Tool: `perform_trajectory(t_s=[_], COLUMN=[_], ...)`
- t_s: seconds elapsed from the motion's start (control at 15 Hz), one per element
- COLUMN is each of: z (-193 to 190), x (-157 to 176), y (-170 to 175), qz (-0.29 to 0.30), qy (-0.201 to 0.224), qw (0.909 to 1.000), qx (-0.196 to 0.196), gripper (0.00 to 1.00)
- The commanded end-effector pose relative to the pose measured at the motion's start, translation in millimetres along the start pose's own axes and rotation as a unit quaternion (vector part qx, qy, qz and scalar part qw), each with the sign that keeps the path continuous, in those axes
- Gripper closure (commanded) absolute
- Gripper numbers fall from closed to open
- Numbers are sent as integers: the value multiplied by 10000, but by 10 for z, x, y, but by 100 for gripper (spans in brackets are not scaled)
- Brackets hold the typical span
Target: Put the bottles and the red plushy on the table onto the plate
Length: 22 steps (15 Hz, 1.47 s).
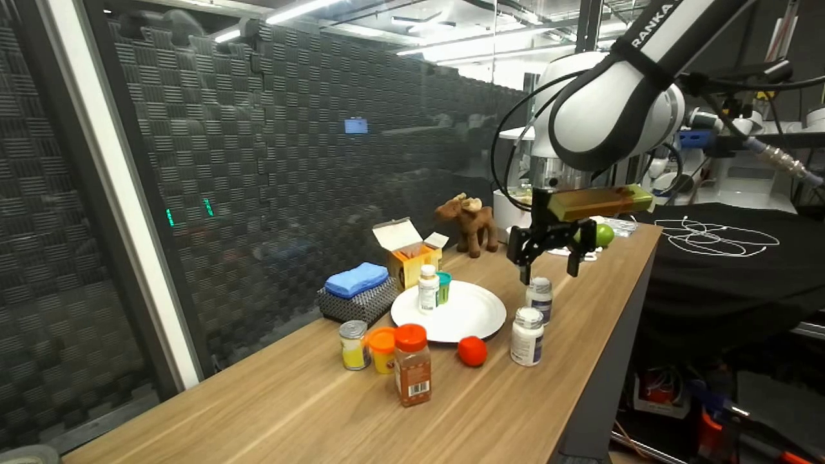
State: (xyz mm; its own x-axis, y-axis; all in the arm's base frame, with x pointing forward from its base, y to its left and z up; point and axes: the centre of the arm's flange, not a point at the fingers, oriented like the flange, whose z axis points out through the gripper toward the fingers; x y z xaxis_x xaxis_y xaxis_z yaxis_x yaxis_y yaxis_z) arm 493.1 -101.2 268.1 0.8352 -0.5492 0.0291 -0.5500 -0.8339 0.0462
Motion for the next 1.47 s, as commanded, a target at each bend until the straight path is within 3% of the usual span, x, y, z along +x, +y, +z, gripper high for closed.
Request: perform_trajectory(t_s=[0.0,0.13,0.2,0.33,0.73,1.07,1.4], z=[146,203,216,214,40,-515,-859], x=[142,170,189,219,231,291,578], y=[-56,-69,-74,-64,5,-55,-506], qz=[-28,-30,-15,11,166,274,-11], qy=[67,76,118,187,229,379,507], qw=[10000,10000,9999,9998,9996,9988,9984], qx=[47,32,14,27,27,139,241], gripper=[0,0,25,32,79,80,80])
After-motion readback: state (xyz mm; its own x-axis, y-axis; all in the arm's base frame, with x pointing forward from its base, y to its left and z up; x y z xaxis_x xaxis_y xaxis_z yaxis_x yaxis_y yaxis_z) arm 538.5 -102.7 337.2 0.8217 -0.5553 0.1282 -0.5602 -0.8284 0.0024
